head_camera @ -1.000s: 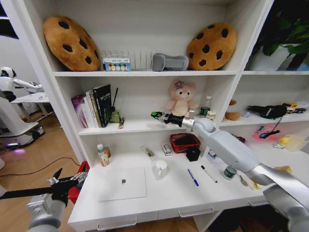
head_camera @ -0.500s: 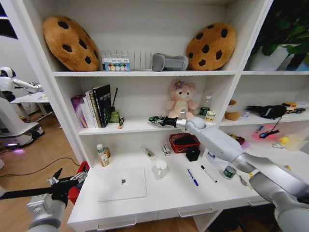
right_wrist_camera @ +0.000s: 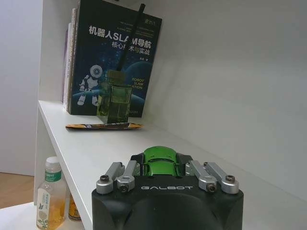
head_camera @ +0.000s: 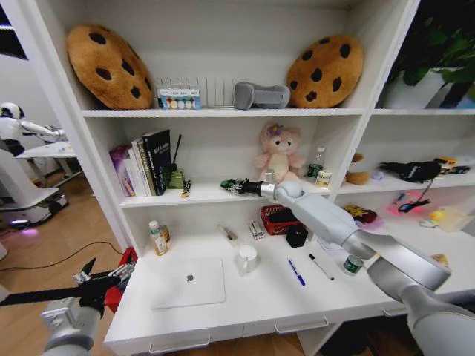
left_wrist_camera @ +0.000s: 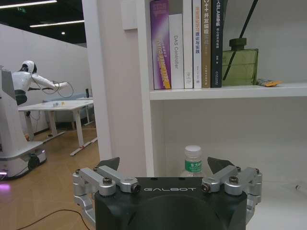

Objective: Organize the objects on the table.

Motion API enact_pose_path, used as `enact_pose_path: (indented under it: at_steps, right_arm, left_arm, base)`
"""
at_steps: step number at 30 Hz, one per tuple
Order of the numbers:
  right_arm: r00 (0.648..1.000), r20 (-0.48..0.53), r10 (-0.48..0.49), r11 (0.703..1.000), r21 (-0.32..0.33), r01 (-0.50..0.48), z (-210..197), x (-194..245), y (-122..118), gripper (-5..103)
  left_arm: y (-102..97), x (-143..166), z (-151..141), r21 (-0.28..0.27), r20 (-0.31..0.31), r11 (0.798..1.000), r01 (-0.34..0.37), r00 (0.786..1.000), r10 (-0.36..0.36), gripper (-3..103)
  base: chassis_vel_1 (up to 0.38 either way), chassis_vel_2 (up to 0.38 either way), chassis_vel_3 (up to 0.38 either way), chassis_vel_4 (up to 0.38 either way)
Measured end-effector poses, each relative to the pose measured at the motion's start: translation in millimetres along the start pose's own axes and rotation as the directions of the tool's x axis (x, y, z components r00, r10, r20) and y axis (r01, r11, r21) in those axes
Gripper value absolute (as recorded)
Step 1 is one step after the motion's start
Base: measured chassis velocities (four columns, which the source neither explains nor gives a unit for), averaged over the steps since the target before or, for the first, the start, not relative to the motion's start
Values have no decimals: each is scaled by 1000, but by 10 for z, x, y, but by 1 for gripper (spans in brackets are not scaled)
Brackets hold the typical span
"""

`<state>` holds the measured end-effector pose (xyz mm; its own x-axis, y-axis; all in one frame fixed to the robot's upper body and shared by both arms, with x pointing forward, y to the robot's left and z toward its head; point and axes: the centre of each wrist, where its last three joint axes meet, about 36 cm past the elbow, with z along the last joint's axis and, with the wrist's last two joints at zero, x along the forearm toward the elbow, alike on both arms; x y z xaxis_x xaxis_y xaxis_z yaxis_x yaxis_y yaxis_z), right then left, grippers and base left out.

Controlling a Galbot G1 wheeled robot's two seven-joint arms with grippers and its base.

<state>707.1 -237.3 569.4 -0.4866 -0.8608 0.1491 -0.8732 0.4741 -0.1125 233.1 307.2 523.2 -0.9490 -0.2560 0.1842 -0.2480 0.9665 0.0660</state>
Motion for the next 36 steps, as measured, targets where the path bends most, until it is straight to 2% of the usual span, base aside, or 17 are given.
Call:
enact_pose_path:
  at_steps: [2,4,6,10,13,17,19,21,24,26,28,29,32,33,34,35,36]
  right_arm:
    - [1000,-1,3,1000,1,-3,5,12,-3,33]
    - [1000,-4,7,1000,1,-7,20,20,0,36]
    - [1000,-5,9,1000,0,-9,29,21,5,47]
    - [1000,0,14,1000,0,-14,24,17,13,58]
    - [998,61,25,1000,3,-26,-135,62,41,74]
    - [989,142,34,999,31,-39,-470,216,163,85]
    - [982,175,69,997,34,-76,-612,292,266,90]
    - [952,232,200,976,33,-213,-770,463,485,98]
    - [943,242,230,969,33,-245,-790,532,554,99]
    - [896,258,361,921,56,-386,-797,936,974,100]
    - [861,234,451,876,68,-477,-688,1164,1227,100]
    - [861,234,451,876,68,-477,-688,1164,1227,100]
    - [741,216,636,750,54,-659,-440,1708,1585,100]
    - [741,216,636,750,54,-659,-440,1708,1585,100]
    - [687,207,696,696,37,-717,-355,1950,1705,100]
    - [667,199,718,675,34,-737,-300,2052,1756,100]
    - [667,199,718,675,34,-737,-300,2052,1756,100]
  left_arm:
    - [0,0,0,0,0,1000,0,1000,0,100]
    - [0,0,0,0,0,1000,0,1000,0,100]
    - [0,0,0,0,0,1000,0,1000,0,100]
    - [0,0,0,0,0,1000,0,1000,0,100]
    - [0,0,0,0,0,1000,0,1000,0,100]
    - [0,0,0,0,0,1000,0,1000,0,100]
    - [0,0,0,0,0,1000,0,1000,0,100]
    - [0,0,0,0,0,1000,0,1000,0,100]
    - [0,0,0,0,0,1000,0,1000,0,100]
    - [0,0,0,0,0,1000,0,1000,0,100]
    - [0,0,0,0,0,1000,0,1000,0,100]
    - [0,0,0,0,0,1000,0,1000,0,100]
    - [0,0,0,0,0,1000,0,1000,0,100]
    - [0,0,0,0,0,1000,0,1000,0,100]
    - [0,0,0,0,0,1000,0,1000,0,100]
    - [0,0,0,0,0,1000,0,1000,0,100]
    - [0,0,0,0,0,1000,0,1000,0,100]
  base:
    - [0,0,0,0]
    - [0,0,0,0]
    - [0,0,0,0]
    - [0,0,0,0]
    - [0,0,0,0]
    - [0,0,0,0]
    - [0,0,0,0]
    - [0,0,0,0]
    - [0,0,0,0]
    - [0,0,0,0]
    - [0,0,0,0]
    - [0,0,0,0]
    - [0,0,0,0]
    - [0,0,0,0]
    - [0,0,0,0]
    - [0,0,0,0]
    - [0,0,0,0]
